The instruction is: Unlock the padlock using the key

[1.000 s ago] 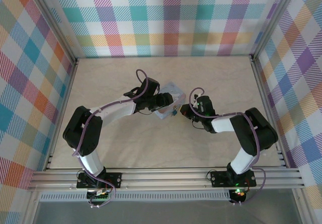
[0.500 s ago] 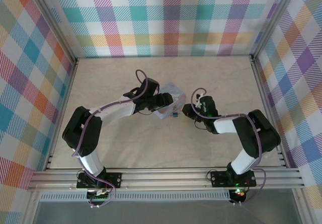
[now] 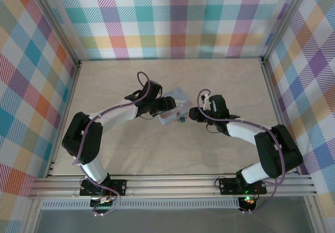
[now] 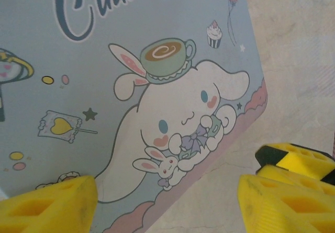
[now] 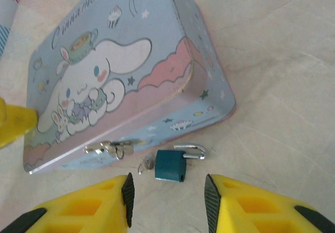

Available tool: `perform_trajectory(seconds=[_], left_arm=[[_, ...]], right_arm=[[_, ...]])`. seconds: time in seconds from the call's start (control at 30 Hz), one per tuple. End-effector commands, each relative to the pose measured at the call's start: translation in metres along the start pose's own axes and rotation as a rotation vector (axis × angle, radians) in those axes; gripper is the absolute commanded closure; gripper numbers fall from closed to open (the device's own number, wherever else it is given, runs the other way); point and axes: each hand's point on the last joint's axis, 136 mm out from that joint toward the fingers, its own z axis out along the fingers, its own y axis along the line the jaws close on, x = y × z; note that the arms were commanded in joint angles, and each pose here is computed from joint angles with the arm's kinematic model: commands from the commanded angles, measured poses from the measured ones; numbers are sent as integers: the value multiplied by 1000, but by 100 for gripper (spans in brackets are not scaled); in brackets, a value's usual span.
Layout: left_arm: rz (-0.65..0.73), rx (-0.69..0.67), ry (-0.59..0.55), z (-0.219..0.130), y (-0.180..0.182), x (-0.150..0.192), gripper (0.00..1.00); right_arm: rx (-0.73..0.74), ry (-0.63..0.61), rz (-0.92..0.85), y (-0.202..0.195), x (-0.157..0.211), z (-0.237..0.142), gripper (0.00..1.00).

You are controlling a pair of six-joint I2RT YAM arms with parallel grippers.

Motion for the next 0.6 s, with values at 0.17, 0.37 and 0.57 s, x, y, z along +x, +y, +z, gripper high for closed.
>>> perform_trajectory(seconds=[0.17, 0.37, 0.57], left_arm=[[-7, -49, 1, 4, 16, -17, 29], [-27, -67, -4, 14, 27, -36, 28], [-45, -60, -10, 19, 30, -50, 28]], right_arm=[[-42, 103, -34, 7, 20, 24, 56], [12, 146, -93, 2, 16, 37, 54], [34, 164, -170, -5, 20, 42, 52]])
